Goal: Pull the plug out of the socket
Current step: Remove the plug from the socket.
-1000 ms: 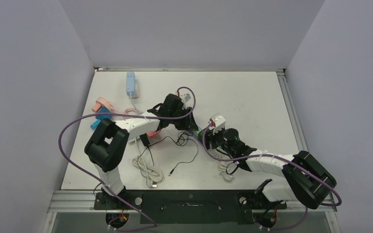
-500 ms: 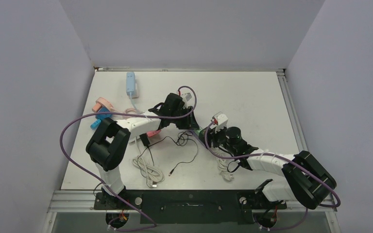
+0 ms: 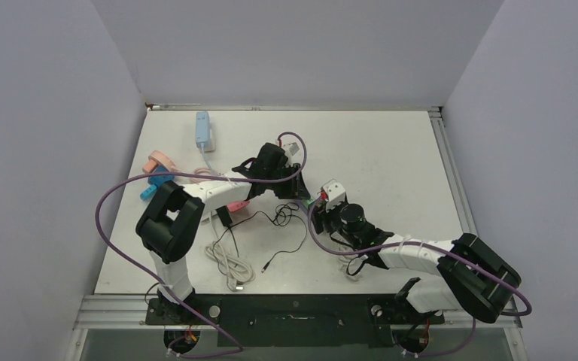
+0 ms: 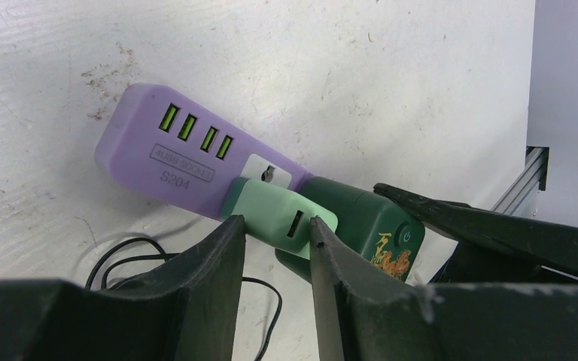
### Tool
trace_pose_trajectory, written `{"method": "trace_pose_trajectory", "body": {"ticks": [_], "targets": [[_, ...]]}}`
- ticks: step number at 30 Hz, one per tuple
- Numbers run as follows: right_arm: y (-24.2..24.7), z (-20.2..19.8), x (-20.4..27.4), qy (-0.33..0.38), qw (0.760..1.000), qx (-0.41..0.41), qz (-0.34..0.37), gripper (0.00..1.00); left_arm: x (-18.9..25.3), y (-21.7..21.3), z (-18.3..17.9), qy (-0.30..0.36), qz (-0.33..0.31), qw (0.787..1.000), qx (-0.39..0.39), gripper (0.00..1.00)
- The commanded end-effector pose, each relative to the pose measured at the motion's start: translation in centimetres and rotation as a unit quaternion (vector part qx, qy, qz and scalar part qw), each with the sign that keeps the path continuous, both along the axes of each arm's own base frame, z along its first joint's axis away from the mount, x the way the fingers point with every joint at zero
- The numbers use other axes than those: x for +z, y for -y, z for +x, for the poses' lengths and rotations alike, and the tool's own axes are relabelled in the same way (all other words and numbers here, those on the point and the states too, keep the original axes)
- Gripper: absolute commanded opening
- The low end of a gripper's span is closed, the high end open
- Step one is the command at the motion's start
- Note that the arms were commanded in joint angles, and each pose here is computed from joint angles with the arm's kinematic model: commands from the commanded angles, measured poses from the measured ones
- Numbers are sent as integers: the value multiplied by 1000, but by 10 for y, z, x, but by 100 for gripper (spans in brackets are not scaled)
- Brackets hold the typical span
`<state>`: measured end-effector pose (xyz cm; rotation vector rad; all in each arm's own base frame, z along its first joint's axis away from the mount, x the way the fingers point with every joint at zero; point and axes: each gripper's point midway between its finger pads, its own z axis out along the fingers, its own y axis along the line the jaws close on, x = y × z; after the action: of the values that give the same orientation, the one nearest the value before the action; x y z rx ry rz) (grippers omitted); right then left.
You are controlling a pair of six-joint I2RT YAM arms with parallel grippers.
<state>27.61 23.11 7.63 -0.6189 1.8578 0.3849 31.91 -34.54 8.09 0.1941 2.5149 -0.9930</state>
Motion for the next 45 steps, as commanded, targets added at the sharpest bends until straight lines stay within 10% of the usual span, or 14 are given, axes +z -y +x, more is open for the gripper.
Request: {"method": "trace_pose_trajectory", "body": {"ticks": [1,27,45], "targets": [[-13,3,21,44,999,-1,-9,22,-36,-3,-17,-26,51,998,-18,31],[12,13,33,11,995,-21,101,5,-45,1,-21,-29,63,997,-25,24],[-5,3,23,52,998,-29,-18,5,-53,3,-23,-32,72,996,-31,24]]}}
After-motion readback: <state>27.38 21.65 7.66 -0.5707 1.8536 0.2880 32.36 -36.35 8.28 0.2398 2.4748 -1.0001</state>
